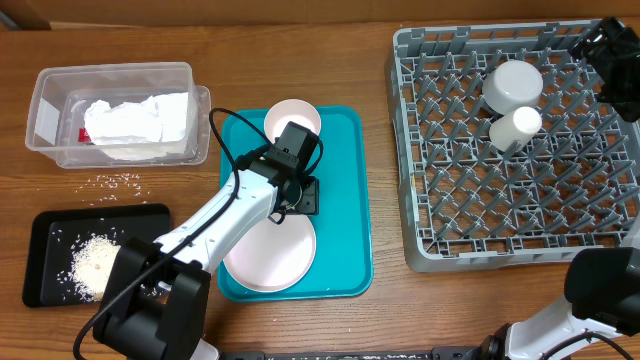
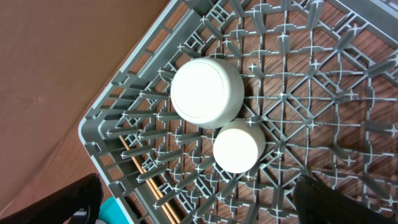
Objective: Sort waste into correct bins and load items into the dishwasher
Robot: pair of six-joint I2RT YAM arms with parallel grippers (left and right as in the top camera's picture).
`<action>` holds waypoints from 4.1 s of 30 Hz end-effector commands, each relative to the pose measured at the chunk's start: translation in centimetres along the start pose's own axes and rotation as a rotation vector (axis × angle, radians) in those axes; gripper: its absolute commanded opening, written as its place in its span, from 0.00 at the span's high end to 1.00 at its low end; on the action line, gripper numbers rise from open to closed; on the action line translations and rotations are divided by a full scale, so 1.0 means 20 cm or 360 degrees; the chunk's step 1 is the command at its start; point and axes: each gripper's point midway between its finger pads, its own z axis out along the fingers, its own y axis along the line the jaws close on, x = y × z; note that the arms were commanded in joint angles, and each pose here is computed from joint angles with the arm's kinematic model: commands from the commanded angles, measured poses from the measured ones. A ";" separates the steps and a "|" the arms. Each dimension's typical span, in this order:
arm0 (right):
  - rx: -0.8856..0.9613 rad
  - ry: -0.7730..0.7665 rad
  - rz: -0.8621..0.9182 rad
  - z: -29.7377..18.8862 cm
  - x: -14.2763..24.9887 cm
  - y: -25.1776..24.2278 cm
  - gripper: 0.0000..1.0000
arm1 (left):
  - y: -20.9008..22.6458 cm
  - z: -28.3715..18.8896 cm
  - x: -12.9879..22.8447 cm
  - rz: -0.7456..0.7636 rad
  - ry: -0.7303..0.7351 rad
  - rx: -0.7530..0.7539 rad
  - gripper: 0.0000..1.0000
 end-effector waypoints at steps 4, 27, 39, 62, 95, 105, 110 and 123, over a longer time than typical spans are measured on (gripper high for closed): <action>-0.0021 -0.0014 -0.0009 -0.01 -0.01 0.02 0.00 | -0.03 0.06 0.07 0.0190 0.0065 -0.0064 0.39; -0.0021 -0.0014 -0.0009 -0.01 -0.01 0.02 0.00 | -0.15 0.12 0.17 0.0276 0.0013 -0.0247 0.33; -0.0021 -0.0014 -0.0009 -0.01 -0.01 0.02 0.00 | -0.05 0.15 0.30 0.0027 0.0174 -0.0388 0.35; -0.0021 -0.0014 -0.0009 -0.01 -0.01 0.02 0.00 | -0.06 0.17 0.31 -0.0026 0.0192 -0.0369 0.59; -0.0021 -0.0014 -0.0009 -0.01 -0.01 0.02 0.00 | -0.19 -0.28 -0.56 0.0113 -0.0639 -0.0143 0.72; -0.0021 -0.0014 -0.0009 -0.01 -0.01 0.02 0.00 | 0.24 -1.10 -0.70 -0.0310 -0.0878 -0.0207 0.68; -0.0021 -0.0014 -0.0009 -0.01 -0.01 0.02 0.00 | 0.74 -1.29 -0.62 -0.0860 -0.0941 -0.0319 0.59; -0.0155 -0.0124 -0.0045 -0.02 -0.10 0.11 0.00 | 1.56 -1.23 -0.06 -0.1913 -0.0503 -0.0548 0.00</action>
